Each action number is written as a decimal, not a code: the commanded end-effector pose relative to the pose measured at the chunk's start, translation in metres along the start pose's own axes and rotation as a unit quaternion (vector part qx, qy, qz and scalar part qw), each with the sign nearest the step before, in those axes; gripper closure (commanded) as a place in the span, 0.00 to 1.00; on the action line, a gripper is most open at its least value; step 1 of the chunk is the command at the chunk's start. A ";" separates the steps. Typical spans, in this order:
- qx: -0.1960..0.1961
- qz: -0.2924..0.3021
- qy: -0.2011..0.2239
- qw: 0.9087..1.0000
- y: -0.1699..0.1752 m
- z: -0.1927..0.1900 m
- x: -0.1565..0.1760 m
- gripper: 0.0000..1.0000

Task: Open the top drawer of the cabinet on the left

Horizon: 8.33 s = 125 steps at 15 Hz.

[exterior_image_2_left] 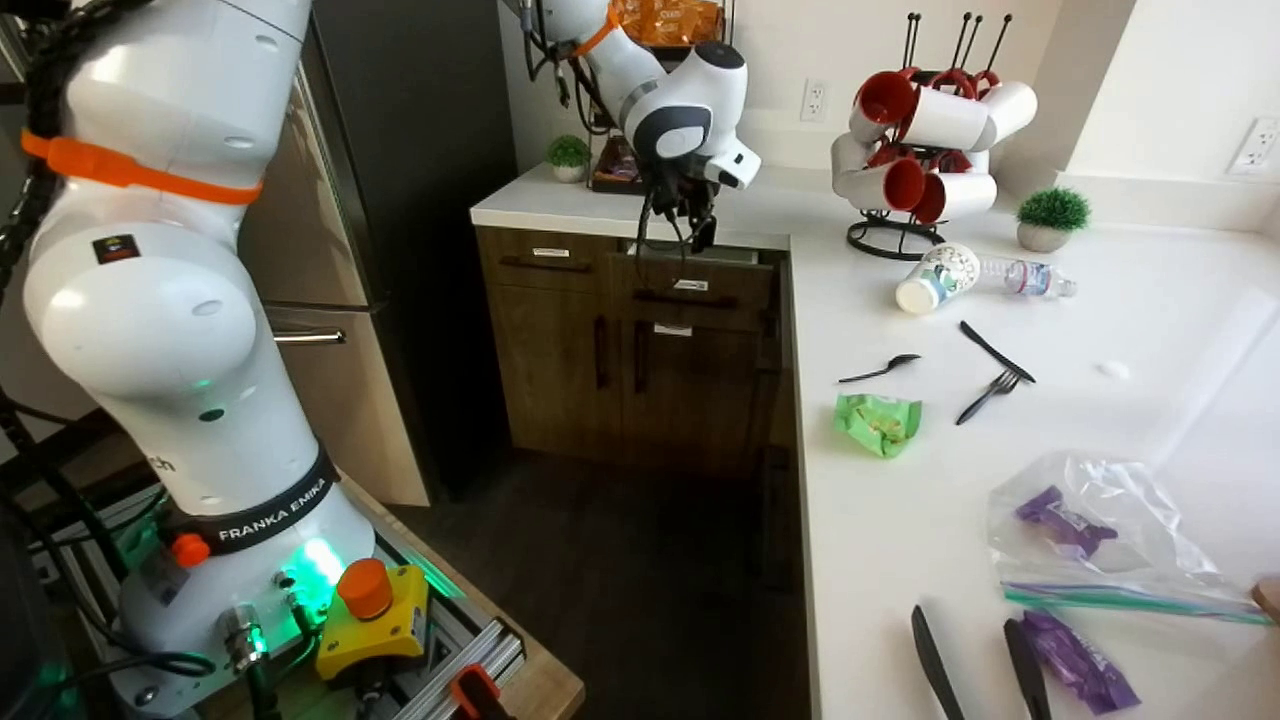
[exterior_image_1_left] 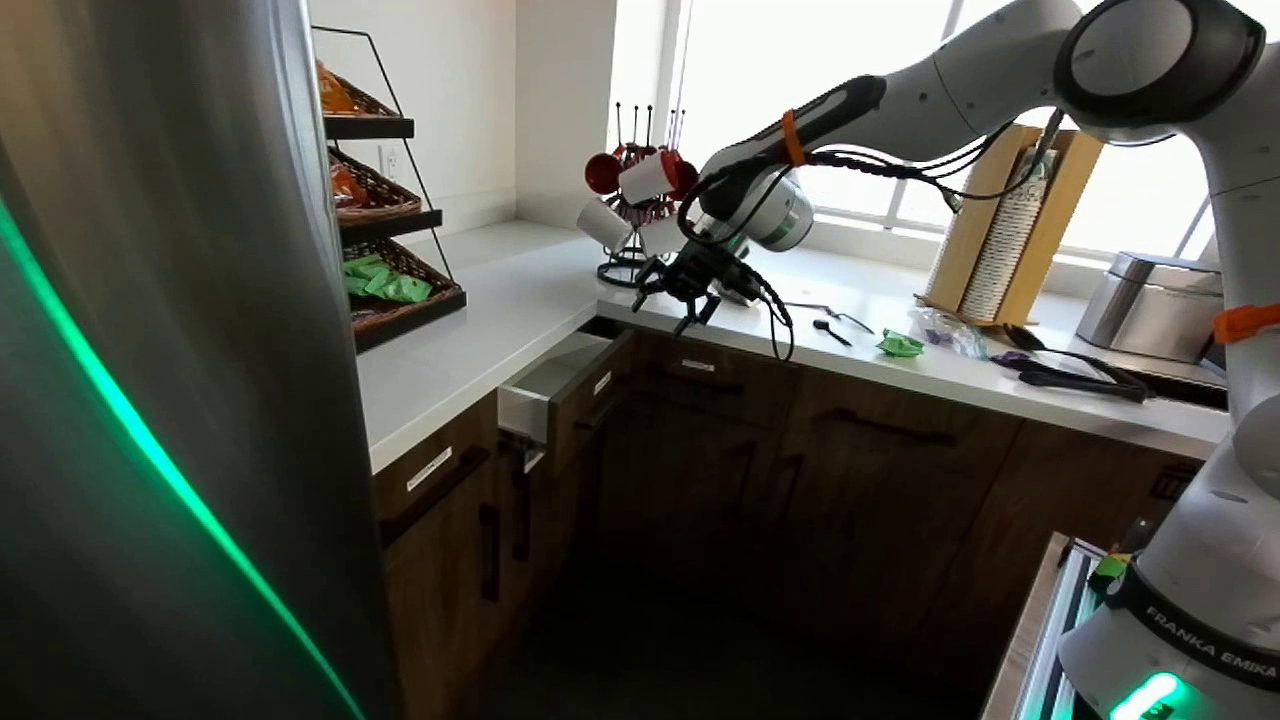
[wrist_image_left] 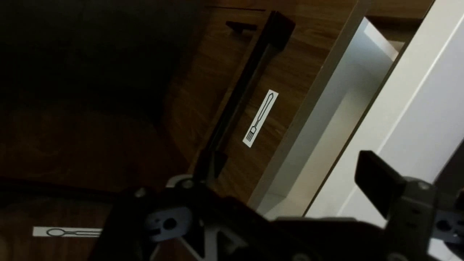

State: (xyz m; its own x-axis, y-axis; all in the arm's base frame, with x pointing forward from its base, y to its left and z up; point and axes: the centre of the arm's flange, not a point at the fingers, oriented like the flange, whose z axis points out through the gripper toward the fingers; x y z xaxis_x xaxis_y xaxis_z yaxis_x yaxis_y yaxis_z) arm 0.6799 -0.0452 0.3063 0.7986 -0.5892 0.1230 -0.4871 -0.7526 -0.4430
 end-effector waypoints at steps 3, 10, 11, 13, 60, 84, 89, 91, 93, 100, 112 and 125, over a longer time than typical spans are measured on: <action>-0.014 -0.069 0.003 0.998 -0.021 0.008 -0.010 0.00; -0.040 -0.216 0.006 0.975 -0.049 0.028 -0.013 0.00; -0.054 -0.240 0.011 0.969 -0.054 0.035 -0.014 0.25; -0.064 -0.291 0.017 0.954 -0.069 0.046 -0.017 0.34; -0.219 -0.410 -0.078 0.882 -0.091 0.132 -0.041 1.00; -0.254 -0.028 0.089 0.963 -0.027 0.036 0.025 1.00; -0.272 0.025 0.097 0.957 0.007 0.039 0.048 0.99; -0.280 0.050 0.092 0.954 0.024 0.043 0.046 0.99; -0.281 0.056 0.091 0.954 0.025 0.044 0.044 0.99; -0.321 0.112 0.130 0.931 0.065 0.072 0.055 1.00; -0.318 0.089 0.185 0.925 0.102 0.092 0.069 1.00; -0.300 0.037 0.204 0.931 0.089 0.087 0.065 1.00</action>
State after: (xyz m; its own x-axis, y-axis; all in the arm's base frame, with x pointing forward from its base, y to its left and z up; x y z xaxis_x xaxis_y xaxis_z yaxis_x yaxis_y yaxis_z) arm 0.7166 -0.1336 0.1876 0.6039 -0.6589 0.4486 -0.7738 -0.6197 0.1315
